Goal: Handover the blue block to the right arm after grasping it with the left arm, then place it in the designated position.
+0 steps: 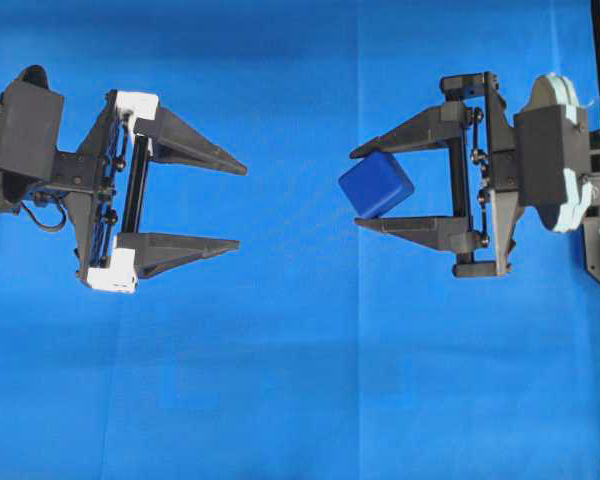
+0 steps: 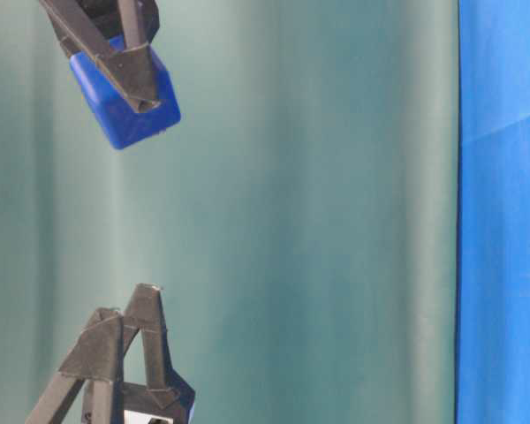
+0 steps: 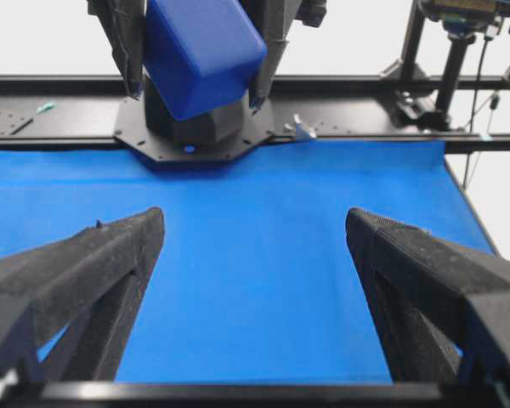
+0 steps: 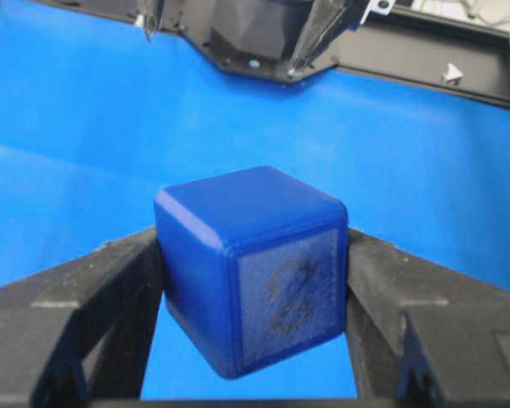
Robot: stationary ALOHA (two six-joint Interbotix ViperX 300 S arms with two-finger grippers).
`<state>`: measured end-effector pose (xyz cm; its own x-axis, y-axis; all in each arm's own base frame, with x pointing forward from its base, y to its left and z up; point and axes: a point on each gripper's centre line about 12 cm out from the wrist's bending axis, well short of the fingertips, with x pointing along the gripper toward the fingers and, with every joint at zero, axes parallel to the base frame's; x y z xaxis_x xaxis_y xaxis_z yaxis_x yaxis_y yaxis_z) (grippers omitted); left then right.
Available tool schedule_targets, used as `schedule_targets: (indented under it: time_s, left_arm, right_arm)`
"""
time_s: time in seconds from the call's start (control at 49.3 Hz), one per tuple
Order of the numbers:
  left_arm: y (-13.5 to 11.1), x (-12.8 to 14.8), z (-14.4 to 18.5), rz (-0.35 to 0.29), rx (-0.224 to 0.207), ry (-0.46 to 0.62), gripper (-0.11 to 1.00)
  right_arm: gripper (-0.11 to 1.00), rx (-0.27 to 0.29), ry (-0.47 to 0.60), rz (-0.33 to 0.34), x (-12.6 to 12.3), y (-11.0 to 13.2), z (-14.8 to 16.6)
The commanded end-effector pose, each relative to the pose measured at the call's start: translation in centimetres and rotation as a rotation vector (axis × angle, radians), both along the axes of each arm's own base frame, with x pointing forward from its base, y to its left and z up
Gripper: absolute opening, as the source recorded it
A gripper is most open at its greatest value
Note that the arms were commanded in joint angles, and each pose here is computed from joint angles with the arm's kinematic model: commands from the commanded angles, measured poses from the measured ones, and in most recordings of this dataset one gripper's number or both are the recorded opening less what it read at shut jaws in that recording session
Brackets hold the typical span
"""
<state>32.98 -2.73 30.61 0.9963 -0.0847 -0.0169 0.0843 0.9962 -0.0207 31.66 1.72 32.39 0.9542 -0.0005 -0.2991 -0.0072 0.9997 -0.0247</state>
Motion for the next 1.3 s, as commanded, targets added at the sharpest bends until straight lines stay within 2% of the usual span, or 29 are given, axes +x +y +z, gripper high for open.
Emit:
schedule_targets:
  time_s: [0.0, 0.324, 0.649, 0.892, 1.277]
  left_arm:
    - [0.0, 0.0, 1.2, -0.002, -0.005, -0.037, 0.92]
    - [0.0, -0.1, 1.1, -0.001, -0.003, -0.035, 0.92]
    - [0.0, 0.0, 1.2, -0.001, -0.003, -0.037, 0.92]
    - [-0.1, 0.0, 1.2, -0.002, -0.003, -0.037, 0.92]
    - [0.0, 0.0, 1.2, -0.001, -0.002, -0.037, 0.92]
  right_arm:
    - [0.52, 0.008, -0.011, 0.002, -0.2, 0.3, 0.7]
    - [0.52, 0.012, 0.04, 0.019, -0.6, 1.0, -1.1]
    - [0.52, 0.07, 0.14, -0.005, -0.4, 1.2, -4.2]
    - [0.52, 0.067, 0.178, -0.025, -0.6, 1.4, -4.6]
    - [0.52, 0.067, 0.176, -0.024, -0.6, 1.4, -4.5]
